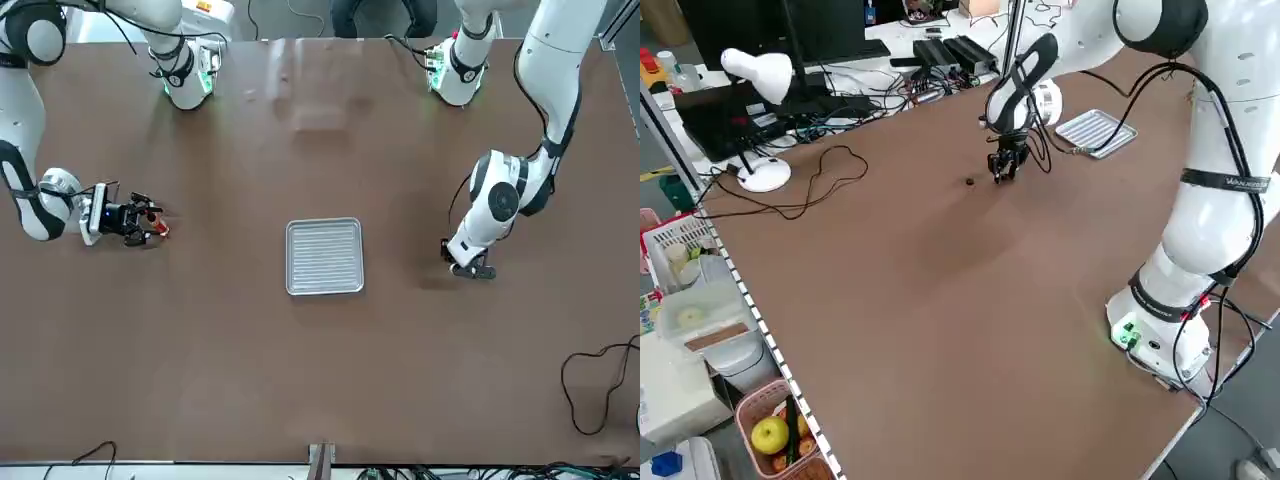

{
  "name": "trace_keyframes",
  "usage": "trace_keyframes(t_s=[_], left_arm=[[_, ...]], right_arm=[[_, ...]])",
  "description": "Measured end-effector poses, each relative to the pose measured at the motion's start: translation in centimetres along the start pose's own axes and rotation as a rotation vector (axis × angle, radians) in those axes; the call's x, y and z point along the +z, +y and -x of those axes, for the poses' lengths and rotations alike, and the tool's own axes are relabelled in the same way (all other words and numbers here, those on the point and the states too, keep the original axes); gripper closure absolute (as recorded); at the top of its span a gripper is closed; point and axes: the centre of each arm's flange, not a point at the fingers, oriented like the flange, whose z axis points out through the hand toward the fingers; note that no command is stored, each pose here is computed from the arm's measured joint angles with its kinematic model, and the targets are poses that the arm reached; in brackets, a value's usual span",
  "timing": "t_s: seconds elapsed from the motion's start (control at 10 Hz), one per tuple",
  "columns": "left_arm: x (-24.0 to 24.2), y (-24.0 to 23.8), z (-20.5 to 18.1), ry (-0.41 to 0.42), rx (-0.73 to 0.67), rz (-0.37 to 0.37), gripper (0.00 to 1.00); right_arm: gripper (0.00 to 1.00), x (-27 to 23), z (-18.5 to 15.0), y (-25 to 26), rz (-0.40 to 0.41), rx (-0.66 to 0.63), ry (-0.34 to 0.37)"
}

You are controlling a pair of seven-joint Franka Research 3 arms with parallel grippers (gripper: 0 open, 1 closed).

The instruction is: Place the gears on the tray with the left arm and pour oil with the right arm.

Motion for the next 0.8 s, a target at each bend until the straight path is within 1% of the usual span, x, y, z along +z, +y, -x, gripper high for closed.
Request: trace_keyframes(t_s=[0.1,0.3,0.4,0.6,0.7,0.8], left_arm=[[-0.01,0.1,0.01,0.0,-0.011,0.0,0.46],[-0.15,0.44,-0.03,0.004,-0.013,0.003,0.59],[-0.19,0.43,-0.06,0.005,-0.014,0.003,0.63],[-0.24,0.4,-0.12,0.007,-0.027,0.003,0.74],[-0.24,0.43,-0.11,0.007,-0.049,0.003,0.75],[-0.25,0.47,-0.12,0.007,-0.066,0.003,0.75]], right_arm=[[0.4,-0.02,0.0,0.02,0.001,-0.001,0.0],[0.45,-0.16,-0.07,0.13,0.003,-0.004,-0.002],[0.47,-0.24,-0.11,0.2,0.004,-0.006,-0.003],[0.51,-0.27,-0.13,0.28,0.01,-0.008,-0.001],[0.56,-0.26,-0.13,0.3,0.012,-0.008,0.0],[0.63,-0.26,-0.12,0.32,0.013,-0.008,0.001]])
